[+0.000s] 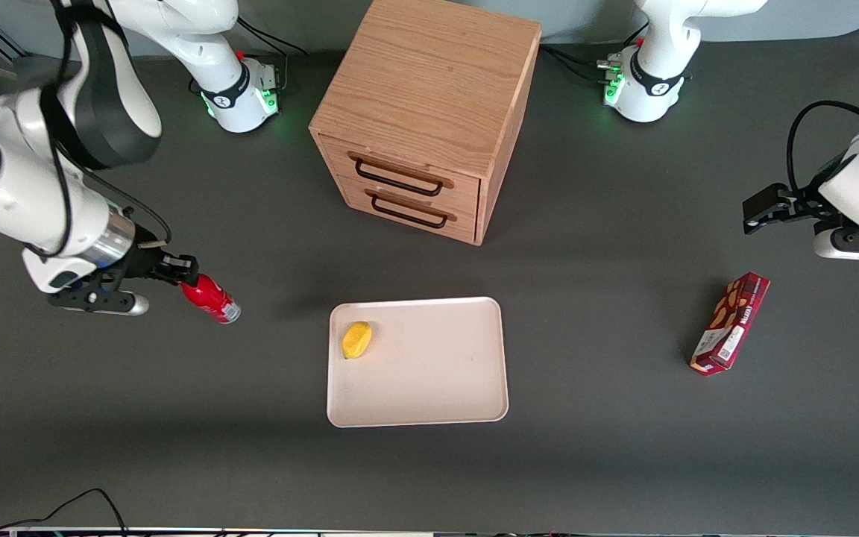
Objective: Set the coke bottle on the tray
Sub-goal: 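Lift the red bottle and carry it over the cream tray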
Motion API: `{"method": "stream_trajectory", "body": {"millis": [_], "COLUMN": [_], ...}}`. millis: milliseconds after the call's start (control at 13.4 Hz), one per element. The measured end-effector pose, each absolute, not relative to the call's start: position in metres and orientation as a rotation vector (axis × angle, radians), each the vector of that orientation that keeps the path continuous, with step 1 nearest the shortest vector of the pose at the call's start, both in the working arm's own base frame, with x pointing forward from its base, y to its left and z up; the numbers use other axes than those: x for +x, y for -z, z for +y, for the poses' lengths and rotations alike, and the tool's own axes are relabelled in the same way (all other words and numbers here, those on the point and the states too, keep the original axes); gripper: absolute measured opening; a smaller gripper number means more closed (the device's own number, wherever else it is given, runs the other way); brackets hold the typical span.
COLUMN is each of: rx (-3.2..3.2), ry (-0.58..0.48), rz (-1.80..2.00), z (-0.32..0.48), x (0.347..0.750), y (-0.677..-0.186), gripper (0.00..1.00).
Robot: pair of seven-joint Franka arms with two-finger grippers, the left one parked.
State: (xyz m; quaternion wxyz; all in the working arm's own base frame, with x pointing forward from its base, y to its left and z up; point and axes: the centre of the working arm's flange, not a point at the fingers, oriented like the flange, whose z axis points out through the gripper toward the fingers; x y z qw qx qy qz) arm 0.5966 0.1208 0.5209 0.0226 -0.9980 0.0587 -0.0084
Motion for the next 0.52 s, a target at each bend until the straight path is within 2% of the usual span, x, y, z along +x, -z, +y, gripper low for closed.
{"method": "stream_trajectory", "body": {"millis": [224, 373, 522], "rx": [-3.082, -3.066, -3.044], "ry": [0.011, -0.005, -0.026], "rz": [0.210, 0.233, 0.258], "z": [0.187, 0.222, 0.243], "x": [0.611, 0.635, 0.663], "y": [-0.561, -0.546, -0.505], "gripper": [0.32, 0.32, 0.32]}}
